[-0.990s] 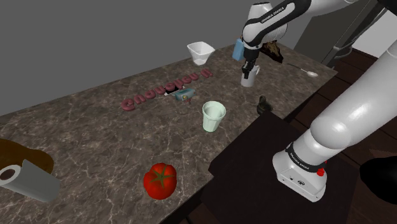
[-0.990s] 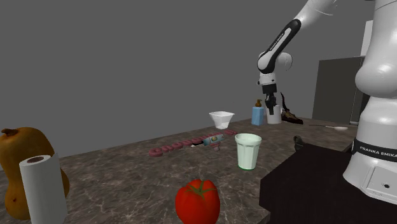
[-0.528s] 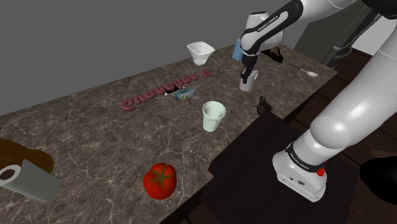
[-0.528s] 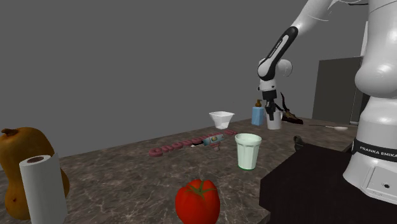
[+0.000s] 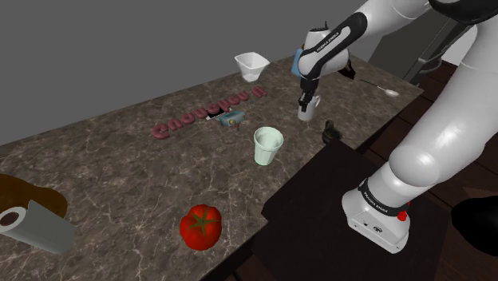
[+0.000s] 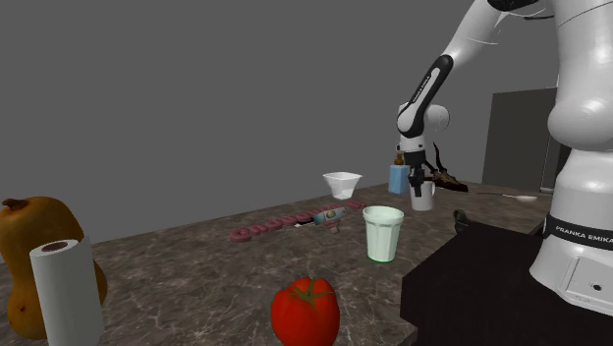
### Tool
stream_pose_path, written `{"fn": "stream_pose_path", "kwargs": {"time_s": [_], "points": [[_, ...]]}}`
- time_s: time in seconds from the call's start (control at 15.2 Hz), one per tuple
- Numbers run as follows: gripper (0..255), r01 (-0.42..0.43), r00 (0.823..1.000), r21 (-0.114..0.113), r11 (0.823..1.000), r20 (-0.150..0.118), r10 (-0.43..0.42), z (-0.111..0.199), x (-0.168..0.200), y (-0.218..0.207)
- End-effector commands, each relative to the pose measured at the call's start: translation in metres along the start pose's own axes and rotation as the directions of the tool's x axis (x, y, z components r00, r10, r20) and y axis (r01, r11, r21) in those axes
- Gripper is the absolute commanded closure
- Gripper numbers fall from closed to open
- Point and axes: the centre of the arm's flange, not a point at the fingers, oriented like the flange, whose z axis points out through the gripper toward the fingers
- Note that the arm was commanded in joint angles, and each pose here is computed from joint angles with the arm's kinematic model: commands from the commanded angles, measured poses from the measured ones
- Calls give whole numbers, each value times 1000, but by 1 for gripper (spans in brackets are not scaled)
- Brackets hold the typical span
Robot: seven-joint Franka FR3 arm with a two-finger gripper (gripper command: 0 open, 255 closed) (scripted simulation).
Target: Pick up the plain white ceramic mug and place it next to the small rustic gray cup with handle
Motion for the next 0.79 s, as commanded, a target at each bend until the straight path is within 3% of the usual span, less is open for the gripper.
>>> {"fn": "stream_pose_path", "kwargs": {"time_s": [0.0,0.73], "points": [[255,0,1000,0,1000,0,0,11,1,0],[255,0,1000,0,1000,0,0,68,11,-1]]}}
